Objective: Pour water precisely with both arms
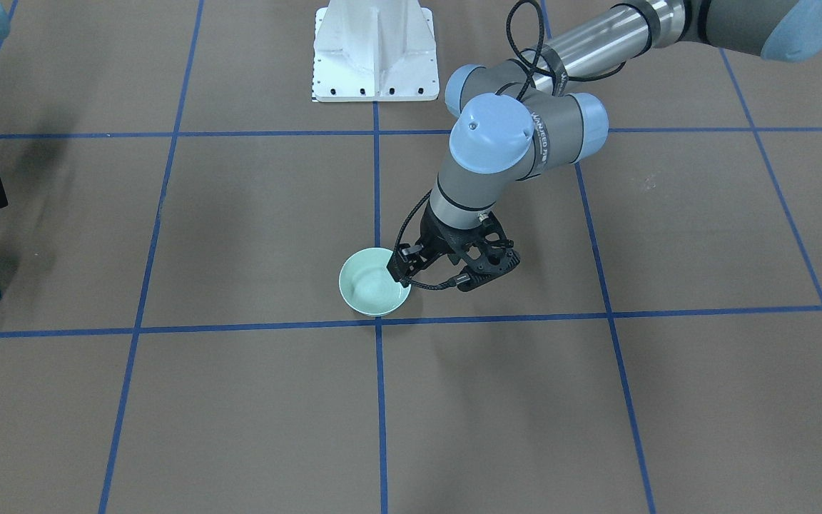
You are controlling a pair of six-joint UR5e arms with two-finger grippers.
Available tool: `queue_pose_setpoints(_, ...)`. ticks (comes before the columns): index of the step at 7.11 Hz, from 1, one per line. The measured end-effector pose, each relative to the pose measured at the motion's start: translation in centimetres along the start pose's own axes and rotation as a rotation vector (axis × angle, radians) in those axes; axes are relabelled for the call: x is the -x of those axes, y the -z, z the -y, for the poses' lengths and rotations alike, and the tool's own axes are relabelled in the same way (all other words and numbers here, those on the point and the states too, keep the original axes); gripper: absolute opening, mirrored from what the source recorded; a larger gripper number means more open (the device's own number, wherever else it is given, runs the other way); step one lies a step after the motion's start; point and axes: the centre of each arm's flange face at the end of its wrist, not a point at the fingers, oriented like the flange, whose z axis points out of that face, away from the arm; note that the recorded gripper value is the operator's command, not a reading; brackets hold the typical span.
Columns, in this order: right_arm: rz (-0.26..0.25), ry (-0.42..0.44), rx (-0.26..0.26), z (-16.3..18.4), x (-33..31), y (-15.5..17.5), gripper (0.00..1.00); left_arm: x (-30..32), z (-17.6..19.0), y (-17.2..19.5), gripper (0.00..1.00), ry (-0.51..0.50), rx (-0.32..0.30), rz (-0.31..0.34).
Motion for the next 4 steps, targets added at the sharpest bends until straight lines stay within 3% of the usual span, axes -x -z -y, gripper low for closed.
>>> queue_pose_setpoints(4, -0.016, 0.018, -0.073, -1.2, 0.3, -2.4, 1.0, 0.1, 0.0, -0.1, 1.0, 0.001, 0.0, 0.002)
